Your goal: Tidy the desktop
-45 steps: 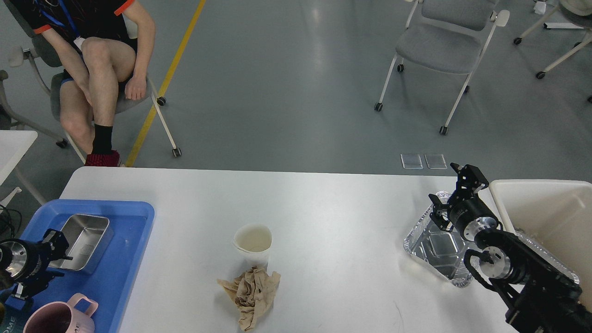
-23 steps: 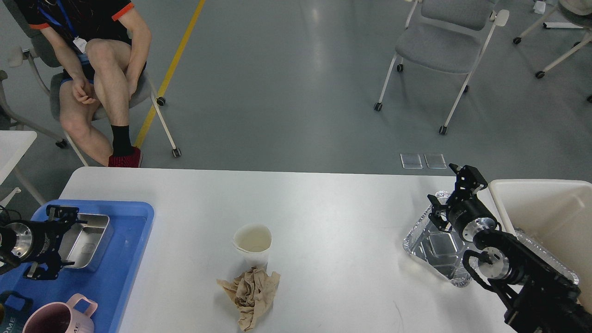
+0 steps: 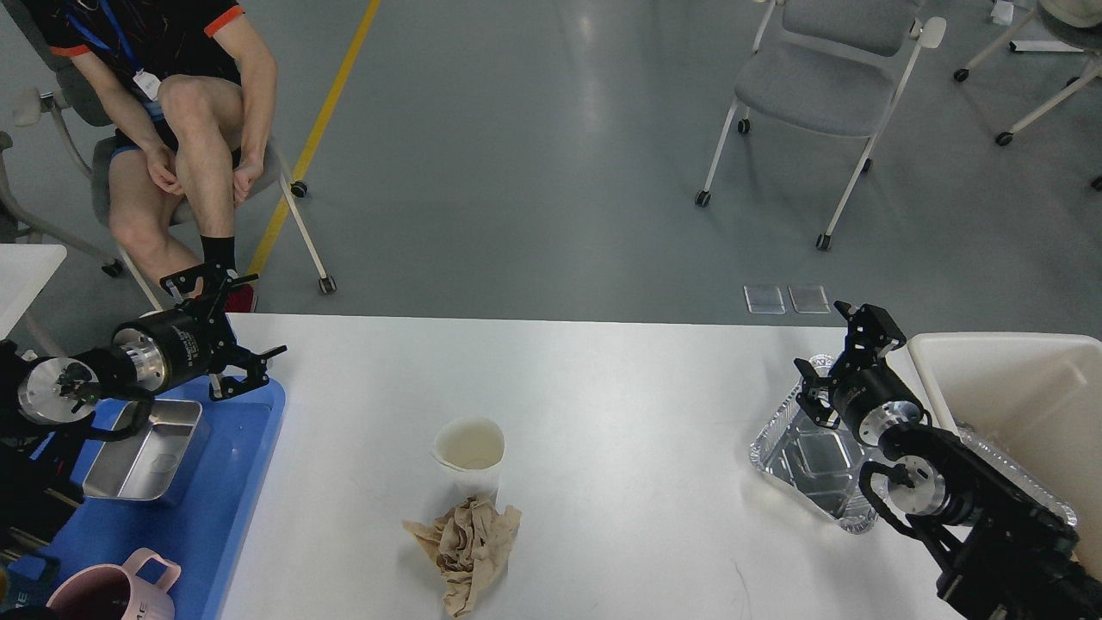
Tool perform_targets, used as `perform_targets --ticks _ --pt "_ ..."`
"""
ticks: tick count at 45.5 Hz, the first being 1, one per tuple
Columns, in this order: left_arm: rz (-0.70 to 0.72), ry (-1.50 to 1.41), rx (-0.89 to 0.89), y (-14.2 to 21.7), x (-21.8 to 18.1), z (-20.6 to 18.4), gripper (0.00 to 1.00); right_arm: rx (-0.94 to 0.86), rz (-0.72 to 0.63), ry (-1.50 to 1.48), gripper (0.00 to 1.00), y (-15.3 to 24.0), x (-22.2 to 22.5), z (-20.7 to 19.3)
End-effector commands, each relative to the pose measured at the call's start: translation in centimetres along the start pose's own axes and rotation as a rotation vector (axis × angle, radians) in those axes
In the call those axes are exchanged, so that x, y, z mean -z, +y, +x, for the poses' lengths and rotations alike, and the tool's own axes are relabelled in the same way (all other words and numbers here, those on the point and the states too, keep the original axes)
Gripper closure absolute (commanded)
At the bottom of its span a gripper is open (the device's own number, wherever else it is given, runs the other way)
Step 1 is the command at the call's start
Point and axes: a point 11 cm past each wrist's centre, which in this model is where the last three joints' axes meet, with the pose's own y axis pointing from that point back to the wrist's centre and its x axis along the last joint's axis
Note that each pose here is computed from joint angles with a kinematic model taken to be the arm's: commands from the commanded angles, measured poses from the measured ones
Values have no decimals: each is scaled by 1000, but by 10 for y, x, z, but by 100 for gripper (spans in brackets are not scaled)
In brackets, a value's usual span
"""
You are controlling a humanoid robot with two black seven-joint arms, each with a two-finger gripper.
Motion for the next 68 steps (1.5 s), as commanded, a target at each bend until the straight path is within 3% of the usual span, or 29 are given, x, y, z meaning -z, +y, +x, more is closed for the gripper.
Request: perform_targets --ticks 1,12,26,36,41,46,55,68 --pt "-136 139 -9 -17 -6 -14 3 3 -1 4 0 1 0 0" --pt "-355 163 -30 -16 -17 -11 3 20 -3 8 0 1 -1 -4" --pt "-343 139 82 -14 4 -14 3 79 8 25 0 1 9 -12" --pt "-342 179 125 -26 17 -30 3 184 31 186 0 16 59 -14" --pt "-333 184 123 -29 20 -32 3 197 -55 388 0 38 78 8" --pt "-331 188 126 -31 22 -35 3 196 -235 600 0 72 97 32" --pt "-312 220 104 -39 32 -40 3 270 -525 795 0 121 115 32" --pt "-295 239 92 -46 39 -45 3 366 -661 918 0 187 135 17"
